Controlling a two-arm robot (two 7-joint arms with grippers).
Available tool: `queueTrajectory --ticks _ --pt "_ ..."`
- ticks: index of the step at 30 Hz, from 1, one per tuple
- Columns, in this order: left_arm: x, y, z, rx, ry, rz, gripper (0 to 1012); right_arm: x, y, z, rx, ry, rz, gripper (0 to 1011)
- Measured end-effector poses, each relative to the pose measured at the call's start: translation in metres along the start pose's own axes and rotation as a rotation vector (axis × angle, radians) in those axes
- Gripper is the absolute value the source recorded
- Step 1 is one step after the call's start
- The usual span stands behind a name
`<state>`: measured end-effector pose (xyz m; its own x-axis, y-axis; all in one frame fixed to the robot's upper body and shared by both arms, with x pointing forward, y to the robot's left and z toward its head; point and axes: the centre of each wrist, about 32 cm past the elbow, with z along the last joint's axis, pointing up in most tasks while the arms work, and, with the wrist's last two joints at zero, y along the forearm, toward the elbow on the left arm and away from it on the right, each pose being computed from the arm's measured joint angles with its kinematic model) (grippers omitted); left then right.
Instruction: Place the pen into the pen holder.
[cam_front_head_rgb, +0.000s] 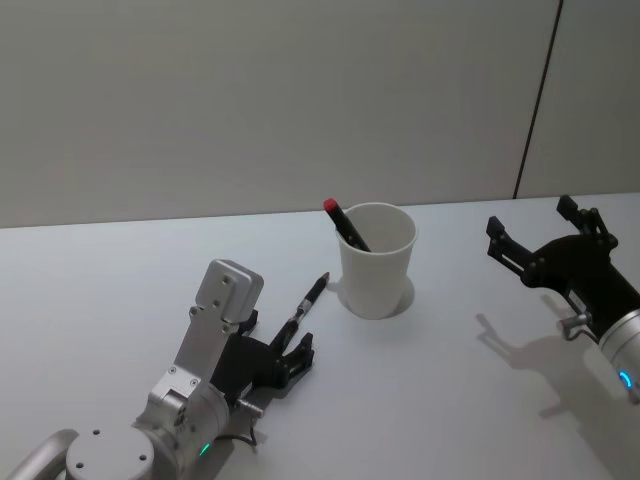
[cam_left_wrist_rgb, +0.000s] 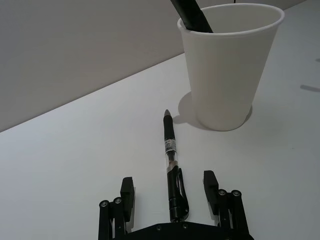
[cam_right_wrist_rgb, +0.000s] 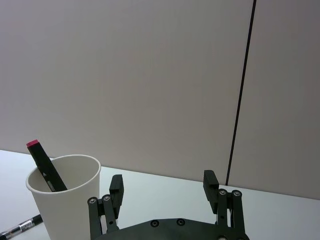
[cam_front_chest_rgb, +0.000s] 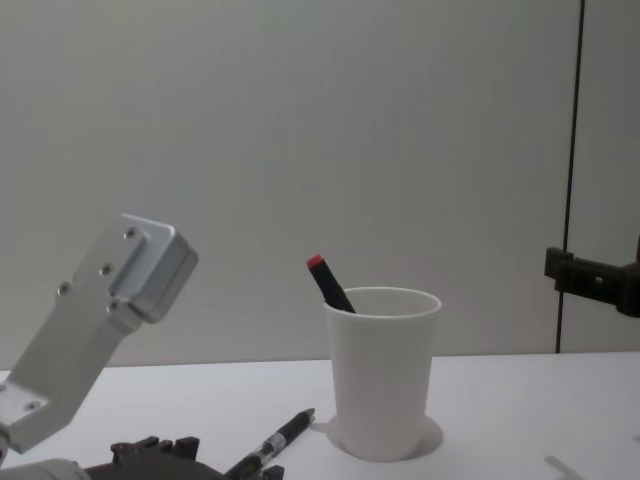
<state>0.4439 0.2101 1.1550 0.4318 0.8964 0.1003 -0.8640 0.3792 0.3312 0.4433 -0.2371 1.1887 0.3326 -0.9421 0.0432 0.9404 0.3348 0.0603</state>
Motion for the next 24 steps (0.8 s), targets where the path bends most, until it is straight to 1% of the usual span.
queueTrajectory --ticks 24 --pt "0.0001 0.0000 -0.0011 0.003 0.001 0.002 723 0.0000 0.0000 0.0000 0.000 0.000 0.000 1001"
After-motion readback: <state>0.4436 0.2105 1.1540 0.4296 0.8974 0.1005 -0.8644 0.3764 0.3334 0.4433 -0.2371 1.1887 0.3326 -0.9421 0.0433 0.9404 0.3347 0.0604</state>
